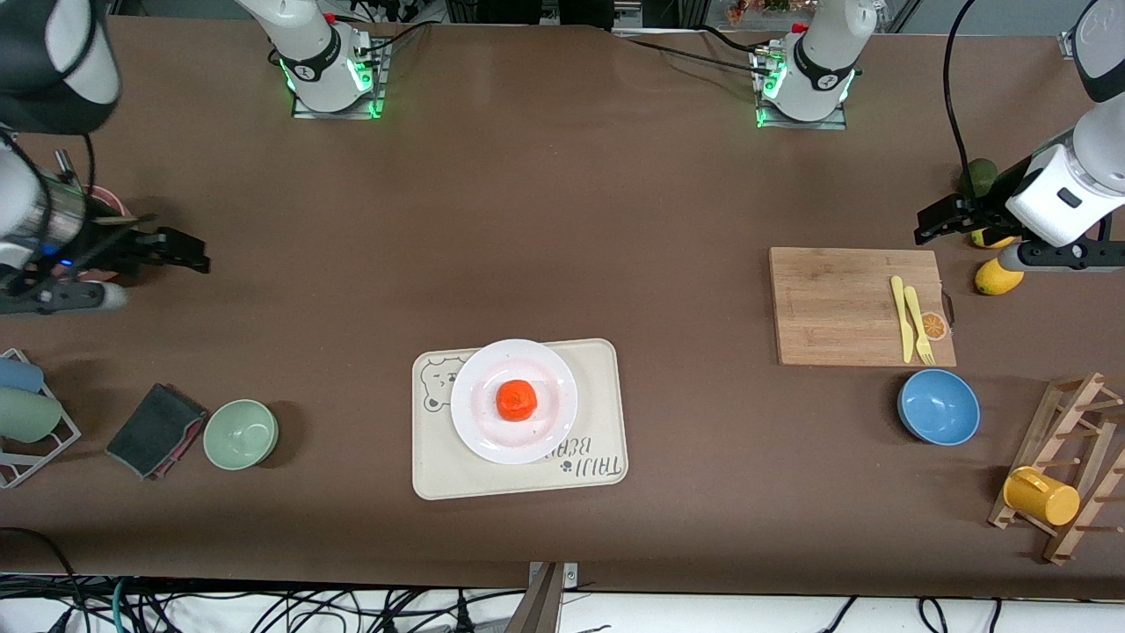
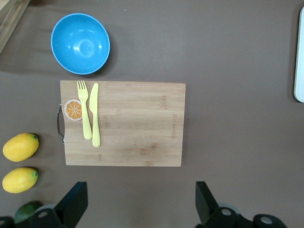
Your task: Place orange and plate with both arms
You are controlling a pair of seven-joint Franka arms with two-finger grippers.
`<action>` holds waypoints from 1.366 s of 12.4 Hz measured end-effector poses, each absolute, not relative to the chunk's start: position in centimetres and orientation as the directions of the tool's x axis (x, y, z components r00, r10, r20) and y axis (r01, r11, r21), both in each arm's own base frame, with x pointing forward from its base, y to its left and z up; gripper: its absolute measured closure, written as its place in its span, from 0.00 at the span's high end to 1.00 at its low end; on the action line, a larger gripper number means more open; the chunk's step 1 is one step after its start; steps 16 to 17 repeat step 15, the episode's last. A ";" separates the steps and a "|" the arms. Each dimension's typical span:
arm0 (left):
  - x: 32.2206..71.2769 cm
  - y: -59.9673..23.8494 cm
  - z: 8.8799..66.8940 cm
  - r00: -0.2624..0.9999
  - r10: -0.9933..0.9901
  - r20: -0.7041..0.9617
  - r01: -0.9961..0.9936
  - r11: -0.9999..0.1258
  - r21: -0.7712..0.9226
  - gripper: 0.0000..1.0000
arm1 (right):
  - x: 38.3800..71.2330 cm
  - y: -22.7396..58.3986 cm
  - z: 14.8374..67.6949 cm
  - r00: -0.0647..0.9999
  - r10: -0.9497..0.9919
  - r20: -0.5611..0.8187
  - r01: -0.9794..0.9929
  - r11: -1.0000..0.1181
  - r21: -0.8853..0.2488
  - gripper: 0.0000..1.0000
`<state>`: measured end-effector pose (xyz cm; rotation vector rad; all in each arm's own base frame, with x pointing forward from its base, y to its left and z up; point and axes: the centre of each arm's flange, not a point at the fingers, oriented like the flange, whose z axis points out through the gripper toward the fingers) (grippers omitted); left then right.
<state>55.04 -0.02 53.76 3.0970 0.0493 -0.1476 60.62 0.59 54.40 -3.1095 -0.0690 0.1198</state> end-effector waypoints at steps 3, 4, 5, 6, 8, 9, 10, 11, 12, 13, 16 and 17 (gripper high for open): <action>55.0 0.0 53.8 0.995 0.030 -0.096 0.034 -0.999 0.039 1.00 | 60.0 0.5 55.8 0.997 0.039 -0.064 0.036 -0.998 -0.043 1.00; 55.0 0.0 53.8 0.995 0.030 -0.096 0.034 -0.999 0.039 1.00 | 59.9 0.7 55.9 0.997 0.042 -0.061 0.039 -0.998 -0.045 1.00; 55.0 0.0 53.8 0.995 0.030 -0.096 0.034 -0.999 0.039 1.00 | 59.9 0.9 56.1 0.997 0.044 -0.059 0.042 -0.998 -0.045 1.00; 55.0 0.0 53.8 0.995 0.030 -0.096 0.034 -0.999 0.039 1.00 | 60.0 1.0 56.3 0.997 0.046 -0.054 0.044 -0.998 -0.045 1.00; 55.0 0.0 53.8 0.995 0.030 -0.096 0.034 -0.999 0.039 1.00 | 60.0 1.2 56.9 0.998 0.050 -0.043 0.048 -0.998 -0.045 1.00; 55.0 0.0 53.8 0.995 0.030 -0.096 0.034 -0.999 0.039 1.00 | 60.0 1.2 57.0 0.998 0.050 -0.041 0.049 -0.998 -0.044 1.00; 55.0 0.0 53.8 0.995 0.030 -0.096 0.034 -0.999 0.039 1.00 | 60.0 1.2 57.1 0.998 0.050 -0.040 0.049 -0.998 -0.044 1.00; 55.0 0.0 53.8 0.995 0.030 -0.096 0.034 -0.999 0.039 1.00 | 60.0 1.2 57.2 0.998 0.050 -0.039 0.049 -0.998 -0.044 1.00; 55.0 0.0 53.8 0.995 0.030 -0.096 0.034 -0.999 0.039 1.00 | 60.0 1.2 57.2 0.998 0.050 -0.039 0.049 -0.998 -0.044 1.00; 55.0 0.0 53.8 0.995 0.030 -0.096 0.034 -0.999 0.039 1.00 | 60.0 1.2 57.2 0.998 0.050 -0.039 0.048 -0.998 -0.044 1.00; 55.0 0.0 53.8 0.995 0.030 -0.096 0.034 -0.999 0.039 1.00 | 60.0 1.2 57.2 0.998 0.050 -0.039 0.049 -0.998 -0.044 1.00; 55.0 0.0 53.8 0.995 0.030 -0.096 0.034 -0.999 0.039 1.00 | 60.0 1.2 57.2 0.998 0.050 -0.039 0.049 -0.998 -0.044 1.00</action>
